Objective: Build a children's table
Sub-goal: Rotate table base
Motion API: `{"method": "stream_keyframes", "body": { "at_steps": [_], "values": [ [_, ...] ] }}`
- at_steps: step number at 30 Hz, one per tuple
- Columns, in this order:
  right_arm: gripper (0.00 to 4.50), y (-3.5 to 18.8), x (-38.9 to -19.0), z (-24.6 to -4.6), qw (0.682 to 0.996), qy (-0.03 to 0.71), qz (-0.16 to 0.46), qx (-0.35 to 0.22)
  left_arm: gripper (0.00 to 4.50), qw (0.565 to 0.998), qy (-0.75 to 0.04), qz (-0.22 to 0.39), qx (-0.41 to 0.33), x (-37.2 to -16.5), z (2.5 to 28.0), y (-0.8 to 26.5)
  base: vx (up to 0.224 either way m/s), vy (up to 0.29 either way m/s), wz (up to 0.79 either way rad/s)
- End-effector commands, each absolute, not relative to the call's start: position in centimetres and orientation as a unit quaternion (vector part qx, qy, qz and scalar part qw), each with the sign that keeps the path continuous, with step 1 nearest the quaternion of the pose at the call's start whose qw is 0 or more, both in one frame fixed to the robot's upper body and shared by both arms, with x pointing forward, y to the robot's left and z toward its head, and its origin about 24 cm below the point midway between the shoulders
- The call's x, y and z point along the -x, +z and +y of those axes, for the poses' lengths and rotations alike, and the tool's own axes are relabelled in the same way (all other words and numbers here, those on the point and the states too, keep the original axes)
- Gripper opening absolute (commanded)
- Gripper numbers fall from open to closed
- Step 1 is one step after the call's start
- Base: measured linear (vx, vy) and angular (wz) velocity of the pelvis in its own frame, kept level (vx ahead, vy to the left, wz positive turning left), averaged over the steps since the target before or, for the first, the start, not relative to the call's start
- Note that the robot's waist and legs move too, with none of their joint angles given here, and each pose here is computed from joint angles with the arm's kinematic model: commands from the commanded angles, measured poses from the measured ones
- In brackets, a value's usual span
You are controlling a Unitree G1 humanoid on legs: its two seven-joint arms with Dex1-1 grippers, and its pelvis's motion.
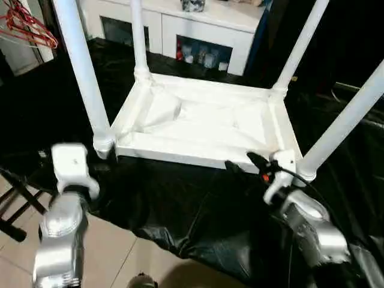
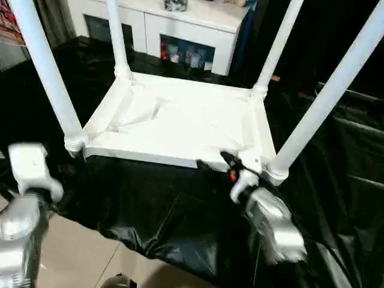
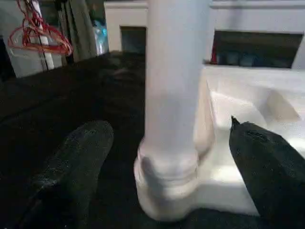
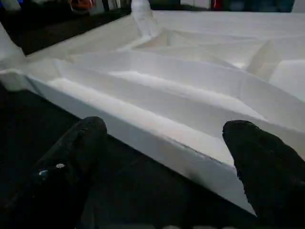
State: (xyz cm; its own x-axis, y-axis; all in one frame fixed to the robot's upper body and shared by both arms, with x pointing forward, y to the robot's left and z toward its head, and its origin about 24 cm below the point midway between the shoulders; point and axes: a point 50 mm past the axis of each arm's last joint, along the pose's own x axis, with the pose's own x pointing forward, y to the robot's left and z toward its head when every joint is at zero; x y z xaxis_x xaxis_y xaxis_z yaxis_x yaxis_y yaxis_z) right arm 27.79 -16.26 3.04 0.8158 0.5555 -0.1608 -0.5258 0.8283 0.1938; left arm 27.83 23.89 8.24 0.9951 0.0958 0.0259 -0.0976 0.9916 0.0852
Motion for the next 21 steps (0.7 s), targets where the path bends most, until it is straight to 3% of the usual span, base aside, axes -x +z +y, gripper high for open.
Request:
{"method": "stream_keyframes", "body": {
  "at_steps": [1, 4, 7, 14, 20, 21],
  "values": [
    [4.38, 3.0, -27.5, -16.6, 0.95, 0.28, 0.122, -0.06, 4.5, 0.998, 0.055, -0.007, -0.035, -28.1, 24.4, 8.1, 0.0, 0.0, 0.0],
    [4.38, 2.4, -27.0, -17.2, 0.947, 0.273, 0.164, -0.047, 4.5, 0.999, 0.041, 0.001, -0.021, -29.5, 25.2, 8.4, 0.0, 0.0, 0.0],
    [4.38, 1.4, -27.1, -17.7, 0.949, 0.241, 0.201, -0.036, 4.5, 0.999, -0.029, 0.01, -0.012, -31.2, 25.0, 8.6, 0.0, 0.0, 0.0],
    [4.38, 0.7, -28.1, -17.7, 0.953, 0.205, 0.219, -0.031, 4.5, 0.992, -0.122, 0.009, -0.002, -32.8, 24.7, 8.9, 0.0, 0.0, 0.0],
    [4.38, 0.5, -29.2, -18.0, 0.959, 0.171, 0.223, -0.033, 4.5, 0.961, -0.275, -0.002, 0.022, -33.1, 23.4, 9.5, 0.0, 0.0, 0.0],
    [4.38, 0.4, -29.5, -18.1, 0.959, 0.166, 0.226, -0.031, 4.5, 0.944, -0.33, 0.002, 0.033, -32.8, 22.8, 9.6, 0.0, 0.0, 0.0]
  ]
}}
